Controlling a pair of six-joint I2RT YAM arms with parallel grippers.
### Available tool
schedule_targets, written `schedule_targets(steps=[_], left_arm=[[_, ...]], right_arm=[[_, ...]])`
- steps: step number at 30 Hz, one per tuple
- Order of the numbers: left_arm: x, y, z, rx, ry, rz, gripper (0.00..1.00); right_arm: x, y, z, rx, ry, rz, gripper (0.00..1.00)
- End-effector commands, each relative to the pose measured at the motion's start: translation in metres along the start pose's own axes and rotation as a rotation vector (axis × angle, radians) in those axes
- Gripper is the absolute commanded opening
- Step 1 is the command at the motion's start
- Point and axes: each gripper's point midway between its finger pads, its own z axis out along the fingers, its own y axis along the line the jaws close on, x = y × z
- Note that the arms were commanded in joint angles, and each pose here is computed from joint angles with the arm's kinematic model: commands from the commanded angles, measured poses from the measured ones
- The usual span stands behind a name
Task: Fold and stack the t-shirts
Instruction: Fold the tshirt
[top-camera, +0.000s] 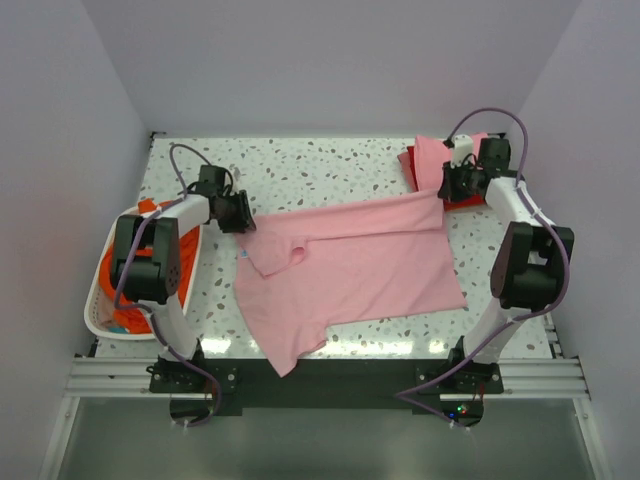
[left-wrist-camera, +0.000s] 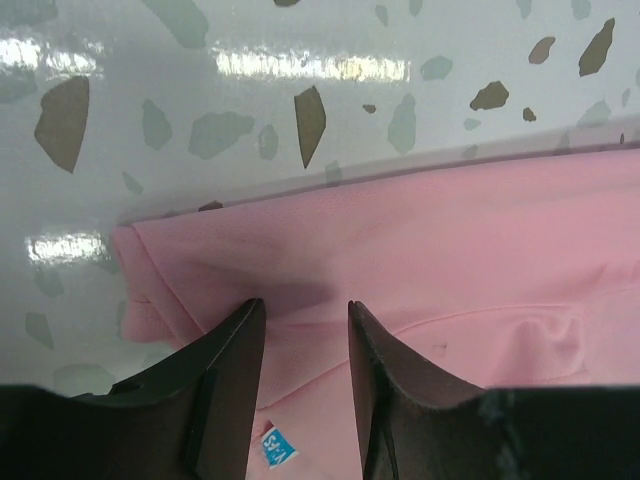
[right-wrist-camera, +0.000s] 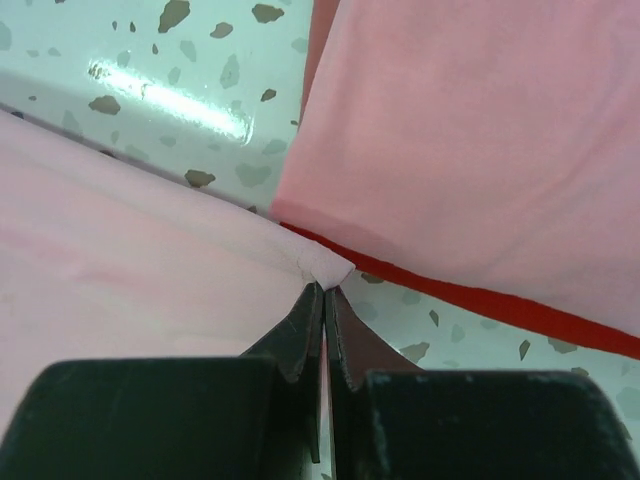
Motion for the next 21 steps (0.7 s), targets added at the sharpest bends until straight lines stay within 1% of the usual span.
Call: schedule_targets(steps=[1,7,11,16,21], left_arm=[[-0.023,0.002,0.003,-0.004,-0.036,-0.006,0.43],[-0.033,0.002,0.013,-0.006,-0.029,-0.006,0.43],[-0.036,0.002,0.018,-0.002,-0.023,-0.011,0.43],[-0.049,-0.002,0.018,0.007,-0.036,-0.009,0.43],[-0.053,-0.003,0.026,0.019,-0.019,0.002,0.44]], right_arm=[[-0.045,-0.017,-0.002,0.066,-0.108,-0.029,0.0],[-0.063,-0.019,-0.001,0.075,-0.138,-0.032,0.0],[-0.066,-0.021,0.007,0.089,-0.129,-0.035,0.0],[-0.076,-0.024,0.015,0.104,-0.136,-0.028,0.0],[-0.081,-0.034,0.021,0.161,-0.132,-0.009,0.0]])
